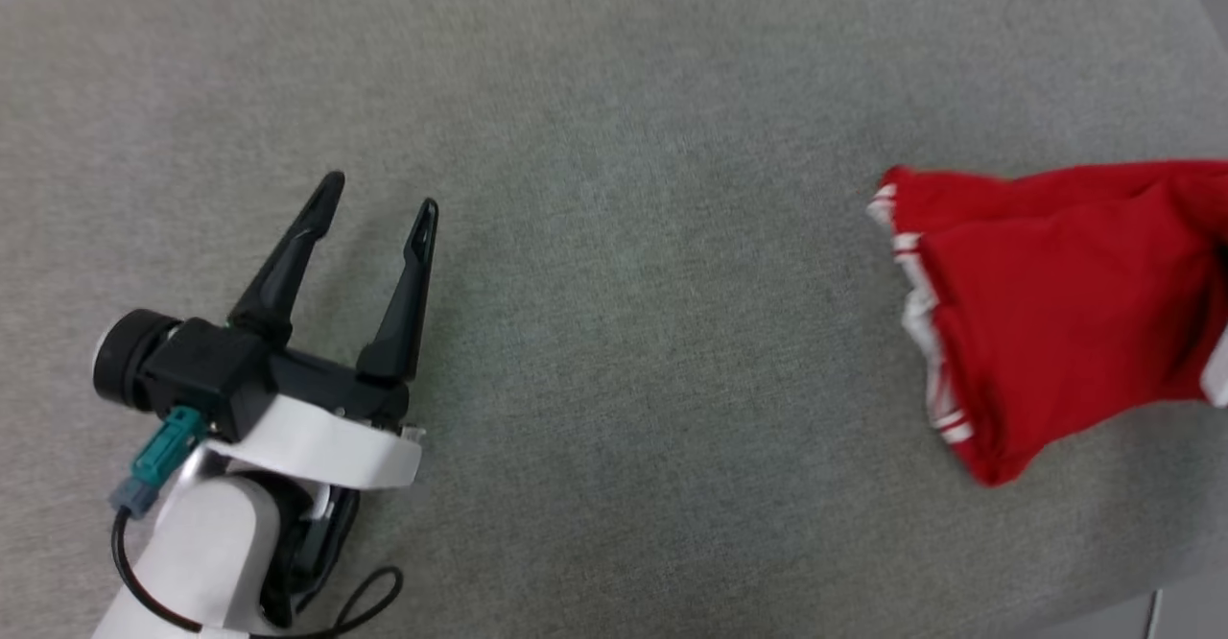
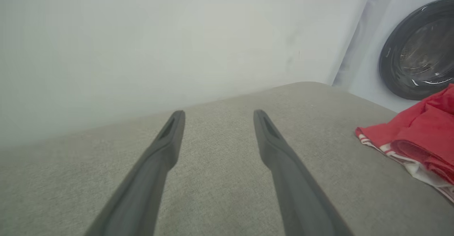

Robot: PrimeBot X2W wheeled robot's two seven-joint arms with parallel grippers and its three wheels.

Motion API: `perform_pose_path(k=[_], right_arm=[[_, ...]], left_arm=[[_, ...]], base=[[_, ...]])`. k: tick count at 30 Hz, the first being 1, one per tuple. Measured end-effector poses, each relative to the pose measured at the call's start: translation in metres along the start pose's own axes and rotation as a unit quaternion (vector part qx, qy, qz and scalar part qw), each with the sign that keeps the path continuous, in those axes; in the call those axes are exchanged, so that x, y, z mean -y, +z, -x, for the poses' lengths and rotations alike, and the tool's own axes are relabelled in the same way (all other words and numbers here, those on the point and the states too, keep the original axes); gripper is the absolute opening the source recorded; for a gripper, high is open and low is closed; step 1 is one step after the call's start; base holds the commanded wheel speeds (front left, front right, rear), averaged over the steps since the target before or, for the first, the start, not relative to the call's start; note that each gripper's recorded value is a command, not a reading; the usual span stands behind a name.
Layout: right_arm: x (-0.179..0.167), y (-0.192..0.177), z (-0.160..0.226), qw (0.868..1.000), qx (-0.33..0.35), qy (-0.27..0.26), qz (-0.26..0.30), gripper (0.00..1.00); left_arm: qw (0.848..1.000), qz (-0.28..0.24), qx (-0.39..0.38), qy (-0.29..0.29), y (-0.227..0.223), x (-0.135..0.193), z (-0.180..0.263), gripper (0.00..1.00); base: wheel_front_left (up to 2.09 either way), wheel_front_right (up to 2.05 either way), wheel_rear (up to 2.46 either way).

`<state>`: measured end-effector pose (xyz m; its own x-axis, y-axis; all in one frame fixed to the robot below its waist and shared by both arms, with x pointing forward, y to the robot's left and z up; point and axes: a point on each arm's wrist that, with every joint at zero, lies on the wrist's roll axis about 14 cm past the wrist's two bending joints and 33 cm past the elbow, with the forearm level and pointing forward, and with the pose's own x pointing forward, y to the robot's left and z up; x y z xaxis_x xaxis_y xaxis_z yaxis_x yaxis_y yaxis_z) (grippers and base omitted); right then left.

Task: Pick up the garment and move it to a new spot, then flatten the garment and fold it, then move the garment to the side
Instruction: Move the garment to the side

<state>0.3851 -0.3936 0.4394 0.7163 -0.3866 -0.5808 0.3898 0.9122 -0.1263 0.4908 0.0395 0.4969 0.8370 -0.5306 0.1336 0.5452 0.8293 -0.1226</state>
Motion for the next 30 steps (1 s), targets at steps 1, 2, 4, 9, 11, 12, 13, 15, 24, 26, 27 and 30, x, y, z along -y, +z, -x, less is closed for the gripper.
perform_pose_path(k=[1,2,4,9,11,12,13,15,24,26,27,30], right_arm=[[0.011,0.001,-0.004,1.000,-0.001,-0.020,0.004,0.00],[0.021,0.002,-0.009,0.999,-0.003,-0.038,0.010,0.00],[0.037,0.008,-0.016,0.998,0.002,-0.069,0.013,0.00],[0.063,0.019,-0.034,0.992,0.019,-0.126,0.022,0.00],[0.065,0.019,-0.042,0.990,0.024,-0.135,0.014,0.00],[0.063,0.016,-0.047,0.990,0.021,-0.137,0.013,0.00],[0.061,0.012,-0.051,0.990,0.018,-0.137,0.013,0.00],[0.056,0.004,-0.058,0.990,0.014,-0.137,0.011,0.00],[0.053,0.017,-0.058,0.985,0.087,-0.149,0.019,1.00],[0.052,0.028,-0.053,0.982,0.119,-0.147,0.017,1.00],[0.051,0.035,-0.049,0.980,0.136,-0.145,0.021,1.00],[0.044,0.050,-0.037,0.974,0.181,-0.132,0.024,1.00]], left_arm=[[1.000,0.002,-0.001,-0.004,-0.004,0.000,-0.004,1.00],[1.000,0.005,-0.001,-0.008,-0.007,-0.001,-0.008,1.00],[1.000,0.010,-0.003,-0.013,-0.015,-0.002,-0.013,1.00],[1.000,0.020,-0.012,-0.021,-0.034,-0.008,-0.021,1.00],[0.999,0.022,-0.019,-0.022,-0.042,-0.010,-0.023,1.00],[0.999,0.023,-0.021,-0.023,-0.045,-0.012,-0.023,1.00],[0.999,0.023,-0.022,-0.022,-0.047,-0.014,-0.023,1.00],[0.999,0.022,-0.026,-0.021,-0.052,-0.017,-0.023,1.00],[0.999,0.018,-0.021,-0.023,-0.046,-0.015,-0.022,1.00],[1.000,0.017,-0.016,-0.020,-0.040,-0.013,-0.021,1.00],[1.000,0.016,-0.013,-0.017,-0.037,-0.013,-0.020,1.00],[1.000,0.015,-0.010,-0.003,-0.028,-0.014,-0.013,1.00]], base=[[0.00,0.00,0.00],[0.00,0.00,0.00],[0.00,0.00,0.00],[0.00,0.00,0.00],[0.00,0.00,0.00],[0.00,0.00,0.00],[0.00,0.00,0.00],[0.00,0.00,0.00],[0.00,0.00,0.00],[0.00,0.00,0.00],[0.00,0.00,0.00],[0.00,0.00,0.00]])
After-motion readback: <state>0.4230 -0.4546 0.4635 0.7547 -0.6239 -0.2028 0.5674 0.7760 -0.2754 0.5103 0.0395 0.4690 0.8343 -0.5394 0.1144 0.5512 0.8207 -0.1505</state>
